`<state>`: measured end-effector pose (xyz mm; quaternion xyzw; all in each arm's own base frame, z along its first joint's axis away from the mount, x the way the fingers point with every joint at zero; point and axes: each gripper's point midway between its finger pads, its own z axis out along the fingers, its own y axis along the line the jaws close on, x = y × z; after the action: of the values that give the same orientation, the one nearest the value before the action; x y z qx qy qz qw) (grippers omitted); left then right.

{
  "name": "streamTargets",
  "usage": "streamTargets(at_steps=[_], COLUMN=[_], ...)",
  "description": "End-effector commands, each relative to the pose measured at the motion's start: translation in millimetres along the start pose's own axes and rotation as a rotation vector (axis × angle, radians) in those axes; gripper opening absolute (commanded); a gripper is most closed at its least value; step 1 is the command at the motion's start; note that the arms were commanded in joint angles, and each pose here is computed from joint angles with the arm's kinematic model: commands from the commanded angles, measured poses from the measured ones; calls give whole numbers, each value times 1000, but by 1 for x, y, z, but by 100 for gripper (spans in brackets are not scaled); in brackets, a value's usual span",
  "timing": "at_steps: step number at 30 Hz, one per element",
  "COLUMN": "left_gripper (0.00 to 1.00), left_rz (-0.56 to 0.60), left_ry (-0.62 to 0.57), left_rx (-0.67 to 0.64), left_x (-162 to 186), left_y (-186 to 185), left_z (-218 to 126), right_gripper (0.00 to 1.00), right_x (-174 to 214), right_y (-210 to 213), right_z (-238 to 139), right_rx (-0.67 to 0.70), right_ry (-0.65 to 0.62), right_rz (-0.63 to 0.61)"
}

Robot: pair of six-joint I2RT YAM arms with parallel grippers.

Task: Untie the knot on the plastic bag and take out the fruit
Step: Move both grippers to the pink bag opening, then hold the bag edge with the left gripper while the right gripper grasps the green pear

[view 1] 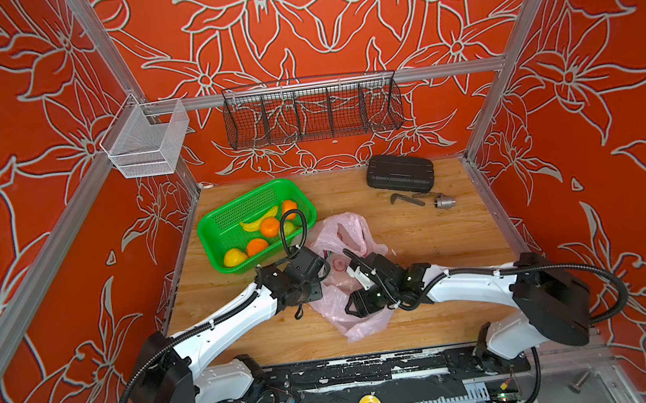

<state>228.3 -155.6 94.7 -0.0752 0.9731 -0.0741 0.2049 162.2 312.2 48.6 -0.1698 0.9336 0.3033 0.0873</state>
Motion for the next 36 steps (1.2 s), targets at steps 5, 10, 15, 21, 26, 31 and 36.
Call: streamTargets(at_steps=[5,10,15,21,26,31,36], left_gripper=[32,15,10,8,8,8,8], left_rz=[-91,-132,-171,-175,-185,-217,-224], left_ry=[29,48,65,60,32,10,1], left_rx=[-30,-69,-46,-27,4,58,90], left_x=[17,25,30,28,20,15,11], left_y=[21,37,44,42,37,35,31], left_z=[13,20,25,23,14,10,6], right_gripper=[62,68,72,75,69,67,68], right_x=[31,3,-43,-93,-112,-127,-142], right_y=[-29,-2,26,44,63,70,65], right_z=[7,-6,-33,-44,-21,1,21], right_rx=[132,57,11,-8,-103,-169,-150], right_ry=[138,32,-177,-381,-402,-441,-473], right_rz=[-32,-50,-65,-77,-47,-25,-8])
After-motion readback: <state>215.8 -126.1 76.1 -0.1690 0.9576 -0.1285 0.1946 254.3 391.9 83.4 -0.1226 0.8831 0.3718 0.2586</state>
